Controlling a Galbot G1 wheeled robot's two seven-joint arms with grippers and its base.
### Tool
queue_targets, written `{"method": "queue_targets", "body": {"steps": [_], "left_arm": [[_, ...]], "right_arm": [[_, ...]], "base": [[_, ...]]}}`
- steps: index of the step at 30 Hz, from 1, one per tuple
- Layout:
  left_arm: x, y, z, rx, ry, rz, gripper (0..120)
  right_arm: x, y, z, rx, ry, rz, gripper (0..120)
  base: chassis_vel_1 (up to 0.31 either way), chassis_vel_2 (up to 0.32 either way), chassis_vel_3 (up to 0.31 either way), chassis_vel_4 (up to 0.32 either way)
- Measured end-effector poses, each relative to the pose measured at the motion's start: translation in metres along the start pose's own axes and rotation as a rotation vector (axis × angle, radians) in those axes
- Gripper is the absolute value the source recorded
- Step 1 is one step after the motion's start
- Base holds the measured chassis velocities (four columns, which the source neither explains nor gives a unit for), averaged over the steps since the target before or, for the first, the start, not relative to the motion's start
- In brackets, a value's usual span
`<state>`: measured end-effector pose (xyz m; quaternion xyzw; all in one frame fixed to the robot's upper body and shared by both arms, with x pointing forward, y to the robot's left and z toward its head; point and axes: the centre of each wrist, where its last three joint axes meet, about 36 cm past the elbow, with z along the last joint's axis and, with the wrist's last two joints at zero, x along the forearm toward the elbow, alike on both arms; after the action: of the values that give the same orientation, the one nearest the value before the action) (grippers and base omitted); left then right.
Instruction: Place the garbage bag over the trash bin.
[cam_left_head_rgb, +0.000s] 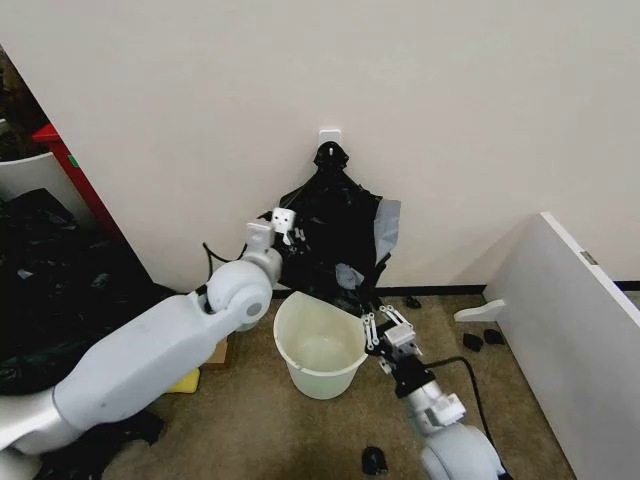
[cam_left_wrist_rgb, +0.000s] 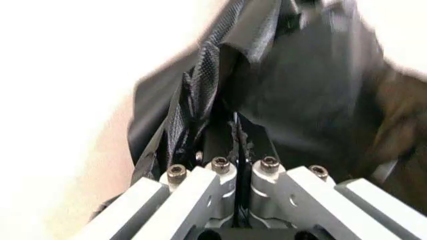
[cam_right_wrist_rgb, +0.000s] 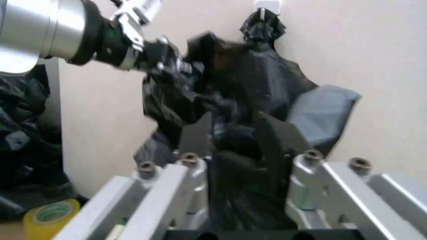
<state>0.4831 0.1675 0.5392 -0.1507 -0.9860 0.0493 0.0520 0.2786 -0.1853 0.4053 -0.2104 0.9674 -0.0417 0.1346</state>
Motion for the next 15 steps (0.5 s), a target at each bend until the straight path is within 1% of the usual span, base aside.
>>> {"method": "queue_targets", "body": {"steps": [1, 3, 4, 6, 7, 8, 10, 12, 13, 15], "left_arm": [[0.004, 0.003, 0.001, 0.024, -0.031, 0.004, 0], [0.009, 0.007, 0.005, 0.054, -0.076, 0.005, 0], [0.009, 0.007, 0.005, 0.054, -0.076, 0.005, 0], [0.012, 0.009, 0.011, 0.072, -0.11, 0.0, 0], [0.013, 0.01, 0.012, 0.073, -0.116, 0.0, 0], [0.013, 0.01, 0.012, 0.073, -0.116, 0.0, 0], [0.014, 0.01, 0.014, 0.072, -0.121, -0.001, 0], [0.015, 0.009, 0.015, 0.069, -0.124, 0.002, 0], [0.015, 0.009, 0.015, 0.069, -0.124, 0.002, 0], [0.016, 0.01, 0.015, 0.065, -0.125, 0.006, 0]], "right_arm": [[0.007, -0.001, -0.005, -0.021, 0.009, 0.001, 30], [0.015, -0.001, -0.018, -0.079, 0.026, 0.009, 39], [0.015, -0.001, -0.018, -0.079, 0.026, 0.009, 39], [0.014, -0.002, -0.032, -0.203, 0.042, 0.05, 50], [0.009, -0.004, -0.035, -0.251, 0.048, 0.072, 53], [0.009, -0.004, -0.035, -0.251, 0.048, 0.072, 53], [-0.005, -0.01, -0.038, -0.331, 0.061, 0.109, 63], [-0.021, -0.018, -0.031, -0.418, 0.098, 0.14, 72], [-0.021, -0.018, -0.031, -0.418, 0.098, 0.14, 72], [-0.041, -0.029, -0.024, -0.514, 0.143, 0.144, 82]], "base": [[0.0, 0.0, 0.0, 0.0], [0.0, 0.0, 0.0, 0.0], [0.0, 0.0, 0.0, 0.0], [0.0, 0.0, 0.0, 0.0], [0.0, 0.0, 0.0, 0.0], [0.0, 0.0, 0.0, 0.0], [0.0, 0.0, 0.0, 0.0], [0.0, 0.0, 0.0, 0.0], [0.0, 0.0, 0.0, 0.0], [0.0, 0.0, 0.0, 0.0]]}}
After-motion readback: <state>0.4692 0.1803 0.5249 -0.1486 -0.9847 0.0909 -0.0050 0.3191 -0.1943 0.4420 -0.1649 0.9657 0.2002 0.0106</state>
